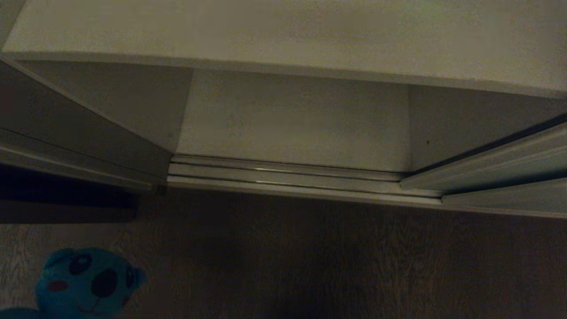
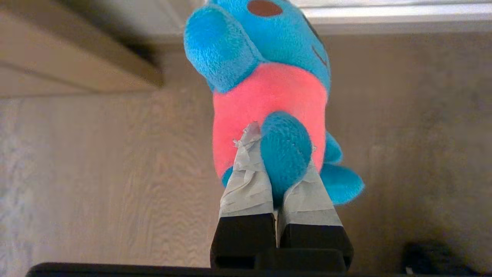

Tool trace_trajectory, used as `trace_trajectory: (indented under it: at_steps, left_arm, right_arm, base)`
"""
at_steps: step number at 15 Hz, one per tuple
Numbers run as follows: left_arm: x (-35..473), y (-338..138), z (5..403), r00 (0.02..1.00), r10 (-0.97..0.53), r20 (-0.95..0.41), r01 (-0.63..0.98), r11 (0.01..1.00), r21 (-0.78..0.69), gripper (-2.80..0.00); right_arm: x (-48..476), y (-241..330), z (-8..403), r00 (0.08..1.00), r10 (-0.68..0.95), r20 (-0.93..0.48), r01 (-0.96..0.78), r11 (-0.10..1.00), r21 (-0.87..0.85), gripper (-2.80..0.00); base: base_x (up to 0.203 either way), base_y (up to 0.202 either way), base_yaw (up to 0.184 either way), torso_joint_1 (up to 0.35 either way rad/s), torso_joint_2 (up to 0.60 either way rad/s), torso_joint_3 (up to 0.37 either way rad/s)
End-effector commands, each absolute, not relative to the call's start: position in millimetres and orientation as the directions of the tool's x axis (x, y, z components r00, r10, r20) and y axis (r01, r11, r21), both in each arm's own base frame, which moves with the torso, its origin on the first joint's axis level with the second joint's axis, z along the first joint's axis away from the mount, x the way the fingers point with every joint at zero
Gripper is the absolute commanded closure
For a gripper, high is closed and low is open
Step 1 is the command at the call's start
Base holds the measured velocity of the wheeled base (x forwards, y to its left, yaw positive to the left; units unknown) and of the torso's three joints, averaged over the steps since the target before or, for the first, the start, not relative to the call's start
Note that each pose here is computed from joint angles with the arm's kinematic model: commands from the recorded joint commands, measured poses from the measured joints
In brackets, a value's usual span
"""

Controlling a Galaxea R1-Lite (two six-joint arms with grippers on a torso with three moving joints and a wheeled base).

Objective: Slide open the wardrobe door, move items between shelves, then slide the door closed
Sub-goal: Place the blue doll on the lower shelf

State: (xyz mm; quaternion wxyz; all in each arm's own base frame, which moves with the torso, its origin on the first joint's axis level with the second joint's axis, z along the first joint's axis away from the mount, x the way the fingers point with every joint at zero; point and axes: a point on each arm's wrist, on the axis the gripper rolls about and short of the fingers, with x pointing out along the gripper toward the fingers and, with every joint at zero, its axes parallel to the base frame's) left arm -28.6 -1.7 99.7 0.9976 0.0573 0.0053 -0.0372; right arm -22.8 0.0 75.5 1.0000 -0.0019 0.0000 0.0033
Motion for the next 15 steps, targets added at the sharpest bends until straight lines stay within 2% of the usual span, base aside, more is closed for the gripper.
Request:
trace_trajectory:
  at_steps: [1, 5, 7, 11, 15]
  left_arm:
    - [-18, -2, 123, 0.992, -0.094, -0.079, 0.102, 0.989, 0.103, 0.00]
    - [41, -4, 164, 0.940, -0.182, -0.290, 0.194, 0.981, 0.011, 0.00]
    - [85, -5, 171, 0.917, -0.213, -0.337, 0.222, 0.975, -0.012, 0.00]
    - [175, -9, 169, 0.911, -0.252, -0.327, 0.264, 0.964, -0.009, 0.00]
    - [242, -18, 173, 0.957, -0.231, -0.175, 0.241, 0.970, 0.038, 0.00]
  right_arm:
    - [-23, 0, 75, 1.000, 0.007, 0.003, -0.007, 1.000, -0.005, 0.00]
    - [-23, 0, 75, 1.000, 0.007, 0.003, -0.007, 1.000, -0.005, 0.00]
    - [-23, 0, 75, 1.000, 0.006, 0.003, -0.006, 1.000, -0.004, 0.00]
    - [-23, 0, 75, 1.000, 0.008, 0.003, -0.008, 1.000, -0.004, 0.00]
    - [-23, 0, 75, 1.000, 0.008, 0.003, -0.008, 1.000, -0.005, 0.00]
  base:
    - [0.000, 0.000, 0.000, 0.000, 0.00, 0.000]
    - [0.000, 0.000, 0.000, 0.000, 0.00, 0.000]
    - [0.000, 0.000, 0.000, 0.000, 0.00, 0.000]
    - [0.000, 0.000, 0.000, 0.000, 0.00, 0.000]
    - [0.000, 0.000, 0.000, 0.000, 0.00, 0.000]
